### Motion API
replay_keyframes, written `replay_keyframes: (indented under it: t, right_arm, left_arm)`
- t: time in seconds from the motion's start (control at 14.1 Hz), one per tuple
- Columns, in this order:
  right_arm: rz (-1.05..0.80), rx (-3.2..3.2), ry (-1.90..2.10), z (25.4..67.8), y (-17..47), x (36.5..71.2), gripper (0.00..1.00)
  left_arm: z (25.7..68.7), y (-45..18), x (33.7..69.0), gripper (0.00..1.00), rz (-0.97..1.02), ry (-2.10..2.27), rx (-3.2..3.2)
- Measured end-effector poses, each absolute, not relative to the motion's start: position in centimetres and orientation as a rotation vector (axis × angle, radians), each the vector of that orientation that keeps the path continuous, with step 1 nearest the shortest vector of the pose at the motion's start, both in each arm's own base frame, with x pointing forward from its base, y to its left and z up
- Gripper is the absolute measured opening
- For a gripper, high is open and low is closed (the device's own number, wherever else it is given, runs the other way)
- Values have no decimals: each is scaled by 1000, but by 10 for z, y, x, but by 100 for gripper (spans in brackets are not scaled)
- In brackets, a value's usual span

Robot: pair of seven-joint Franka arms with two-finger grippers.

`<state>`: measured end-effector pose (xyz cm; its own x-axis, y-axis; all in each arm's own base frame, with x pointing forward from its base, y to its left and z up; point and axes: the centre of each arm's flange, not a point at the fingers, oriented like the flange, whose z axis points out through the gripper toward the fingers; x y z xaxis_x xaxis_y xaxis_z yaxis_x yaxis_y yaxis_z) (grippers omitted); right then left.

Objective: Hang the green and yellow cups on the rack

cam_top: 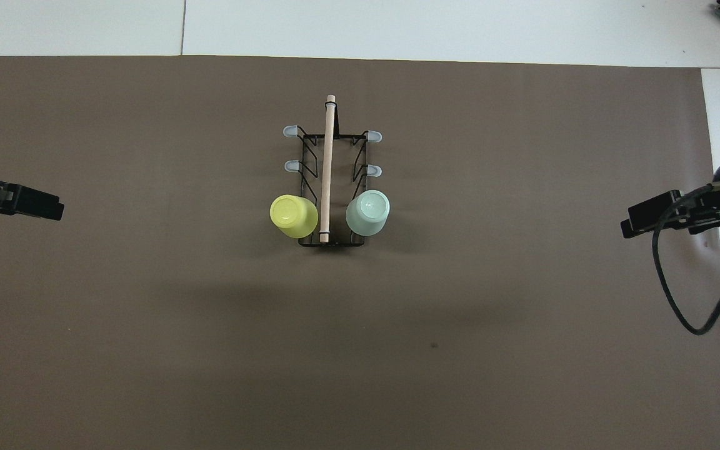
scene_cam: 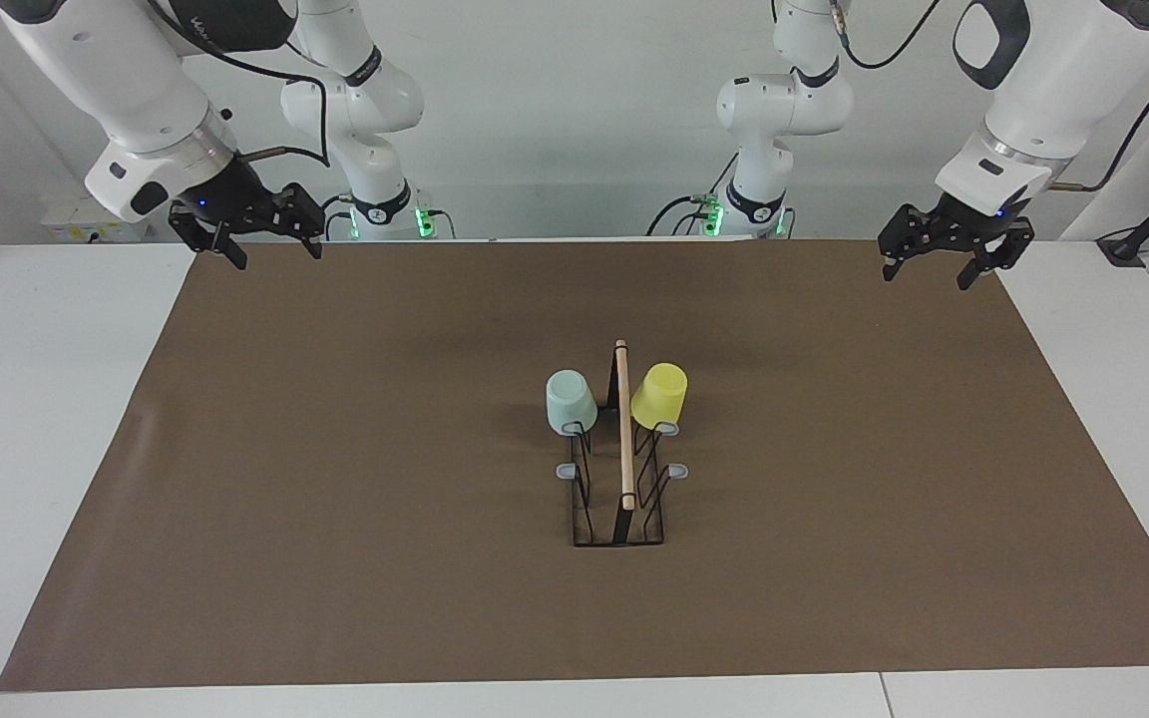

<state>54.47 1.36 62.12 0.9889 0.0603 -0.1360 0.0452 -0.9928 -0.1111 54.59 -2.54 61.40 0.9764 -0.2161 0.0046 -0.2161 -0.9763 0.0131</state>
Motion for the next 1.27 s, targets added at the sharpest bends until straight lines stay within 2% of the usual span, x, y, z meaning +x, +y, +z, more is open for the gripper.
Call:
replay_keyframes:
  t: [0.42, 1.27]
  right_arm:
    - [209, -3028, -99, 622, 20, 545, 100]
    - [208, -3028, -100, 623, 20, 545, 100]
  left_arm:
    - [613, -24, 538, 100, -69, -250, 3115]
    - [614, -22, 538, 100, -64, -192, 3120]
